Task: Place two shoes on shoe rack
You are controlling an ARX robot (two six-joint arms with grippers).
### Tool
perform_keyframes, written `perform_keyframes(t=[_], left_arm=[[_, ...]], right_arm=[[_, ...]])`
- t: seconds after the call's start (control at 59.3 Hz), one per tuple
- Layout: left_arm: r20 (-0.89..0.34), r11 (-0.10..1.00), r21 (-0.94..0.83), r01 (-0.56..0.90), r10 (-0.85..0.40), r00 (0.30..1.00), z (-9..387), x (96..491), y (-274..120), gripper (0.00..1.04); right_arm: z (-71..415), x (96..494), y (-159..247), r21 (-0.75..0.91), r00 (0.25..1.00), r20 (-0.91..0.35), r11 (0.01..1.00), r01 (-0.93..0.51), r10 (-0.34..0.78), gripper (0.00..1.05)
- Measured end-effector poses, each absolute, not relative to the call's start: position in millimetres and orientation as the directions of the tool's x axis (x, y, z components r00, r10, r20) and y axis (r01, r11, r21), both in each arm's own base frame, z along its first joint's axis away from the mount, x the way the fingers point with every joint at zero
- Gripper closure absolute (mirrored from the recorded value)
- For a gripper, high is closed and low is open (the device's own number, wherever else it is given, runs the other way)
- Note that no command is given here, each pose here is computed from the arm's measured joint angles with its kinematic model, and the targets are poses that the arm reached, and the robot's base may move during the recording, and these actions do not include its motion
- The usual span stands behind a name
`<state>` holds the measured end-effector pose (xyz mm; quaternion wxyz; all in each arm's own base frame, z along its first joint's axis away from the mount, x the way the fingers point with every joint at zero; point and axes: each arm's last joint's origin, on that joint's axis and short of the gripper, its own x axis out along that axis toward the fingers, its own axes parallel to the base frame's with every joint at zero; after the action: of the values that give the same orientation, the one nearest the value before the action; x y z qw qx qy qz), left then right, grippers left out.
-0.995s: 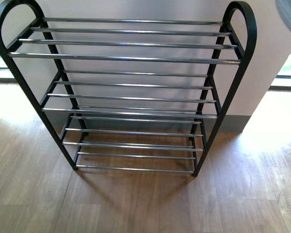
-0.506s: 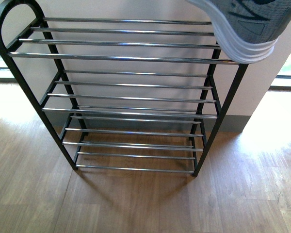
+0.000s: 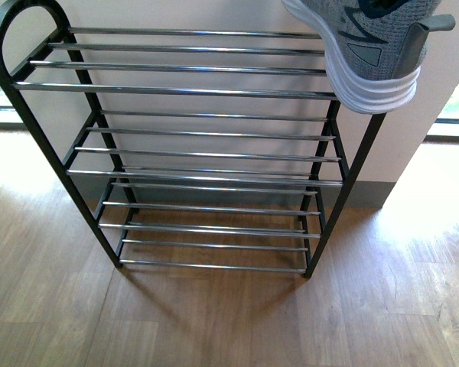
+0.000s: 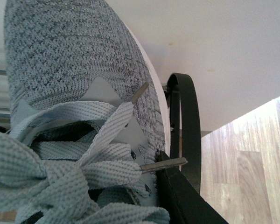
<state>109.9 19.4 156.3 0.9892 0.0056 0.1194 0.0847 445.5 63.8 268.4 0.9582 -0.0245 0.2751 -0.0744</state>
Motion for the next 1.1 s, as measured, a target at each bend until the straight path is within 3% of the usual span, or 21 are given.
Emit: perform_keyframes(t=[0.303,0.893,1.096], left_arm=[[-0.235,0.986,0.031,-0.166,0.169,0.957,156.3,109.9,19.4,1.03],[-0.235,0.986,0.031,-0.166,0.168,0.957,156.3,109.9,19.3,1.03],[-0.235,0.986,0.031,-0.166,0.169,0.957,156.3,109.9,19.3,1.03]], right_arm=[[264.9,447.5,65.8,0.041,0.854,-0.512,0.996,-0.082,0.092,1.01],[264.4,443.5,62.5,0.115,0.798,-0.602,0.991,0.069,0.014,1.01],[268.0,446.3,65.0,0.331,0.785,-0.559,0.940,-0.084,0.267,1.01]])
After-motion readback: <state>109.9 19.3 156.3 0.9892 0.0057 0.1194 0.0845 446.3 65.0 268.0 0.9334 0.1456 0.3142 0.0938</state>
